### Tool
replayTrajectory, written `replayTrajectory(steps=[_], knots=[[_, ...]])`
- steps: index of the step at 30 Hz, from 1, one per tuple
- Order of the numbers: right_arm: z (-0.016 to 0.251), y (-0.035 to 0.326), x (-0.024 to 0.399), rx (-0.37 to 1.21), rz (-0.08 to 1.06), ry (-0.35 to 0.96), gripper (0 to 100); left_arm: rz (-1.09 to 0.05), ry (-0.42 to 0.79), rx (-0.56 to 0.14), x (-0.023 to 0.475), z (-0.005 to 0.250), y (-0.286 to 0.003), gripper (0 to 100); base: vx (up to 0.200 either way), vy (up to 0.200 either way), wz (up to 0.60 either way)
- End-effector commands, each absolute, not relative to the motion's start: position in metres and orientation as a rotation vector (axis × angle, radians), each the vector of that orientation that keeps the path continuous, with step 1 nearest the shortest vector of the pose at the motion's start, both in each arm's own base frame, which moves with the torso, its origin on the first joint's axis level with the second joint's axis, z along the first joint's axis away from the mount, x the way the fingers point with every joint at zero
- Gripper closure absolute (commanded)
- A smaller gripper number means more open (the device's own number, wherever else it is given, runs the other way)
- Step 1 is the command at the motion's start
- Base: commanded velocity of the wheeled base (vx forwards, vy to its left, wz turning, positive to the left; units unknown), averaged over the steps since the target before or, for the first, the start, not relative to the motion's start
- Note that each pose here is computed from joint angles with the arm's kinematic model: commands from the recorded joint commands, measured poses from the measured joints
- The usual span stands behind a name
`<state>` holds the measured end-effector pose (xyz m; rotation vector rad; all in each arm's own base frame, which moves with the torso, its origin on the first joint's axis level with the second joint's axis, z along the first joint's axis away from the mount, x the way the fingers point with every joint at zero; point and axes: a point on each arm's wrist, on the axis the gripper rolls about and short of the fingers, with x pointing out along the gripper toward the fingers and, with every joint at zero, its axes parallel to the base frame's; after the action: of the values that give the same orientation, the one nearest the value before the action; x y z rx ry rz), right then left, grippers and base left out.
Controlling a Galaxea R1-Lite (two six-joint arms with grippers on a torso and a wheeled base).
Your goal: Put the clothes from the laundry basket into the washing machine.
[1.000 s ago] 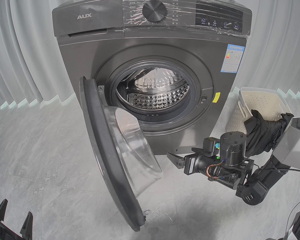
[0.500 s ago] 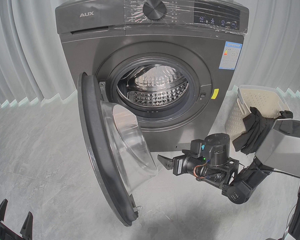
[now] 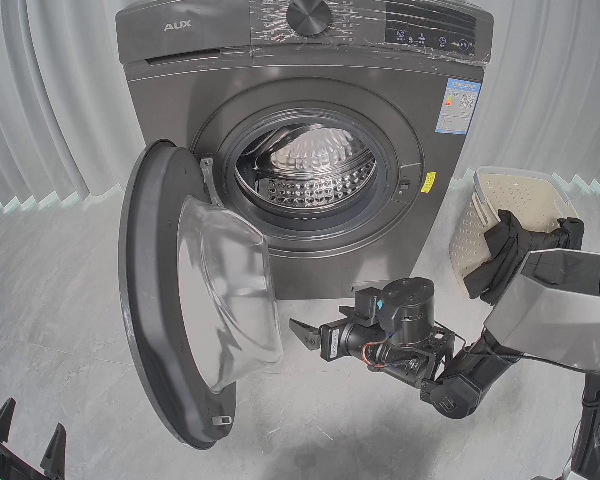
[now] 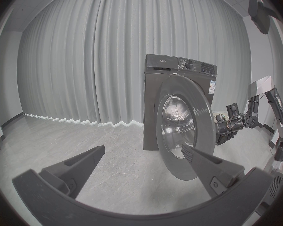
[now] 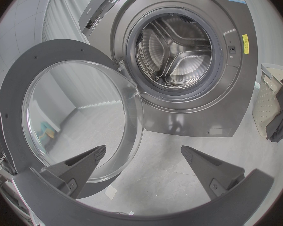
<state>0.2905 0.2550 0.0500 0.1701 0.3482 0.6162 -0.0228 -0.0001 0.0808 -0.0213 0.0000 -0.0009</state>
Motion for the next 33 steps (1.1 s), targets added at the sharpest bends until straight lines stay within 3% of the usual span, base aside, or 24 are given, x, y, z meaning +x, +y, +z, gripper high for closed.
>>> replayTrajectory(steps=[1,4,10,18,33], knots=[[0.055,0.261,0.298,0.178,0.622,0.323,0,0.0,0.0,-0.021,-0.023,0.075,0.0,0,0.0,0.0,0.0],[0.053,0.268,0.302,0.181,0.636,0.32,0,0.0,0.0,-0.025,-0.023,0.075,0.0,0,0.0,0.0,0.0],[0.044,0.28,0.305,0.166,0.65,0.349,0,0.0,0.0,-0.023,-0.023,0.075,0.0,0,-0.2,0.0,0.0],[0.042,0.303,0.298,0.169,0.717,0.334,0,0.0,-0.002,-0.028,-0.023,0.076,0.0,0,0.0,0.0,0.0],[0.043,0.342,0.346,0.192,0.723,0.295,0,0.0,-0.003,-0.029,-0.023,0.076,0.0,0,0.0,0.0,0.0]])
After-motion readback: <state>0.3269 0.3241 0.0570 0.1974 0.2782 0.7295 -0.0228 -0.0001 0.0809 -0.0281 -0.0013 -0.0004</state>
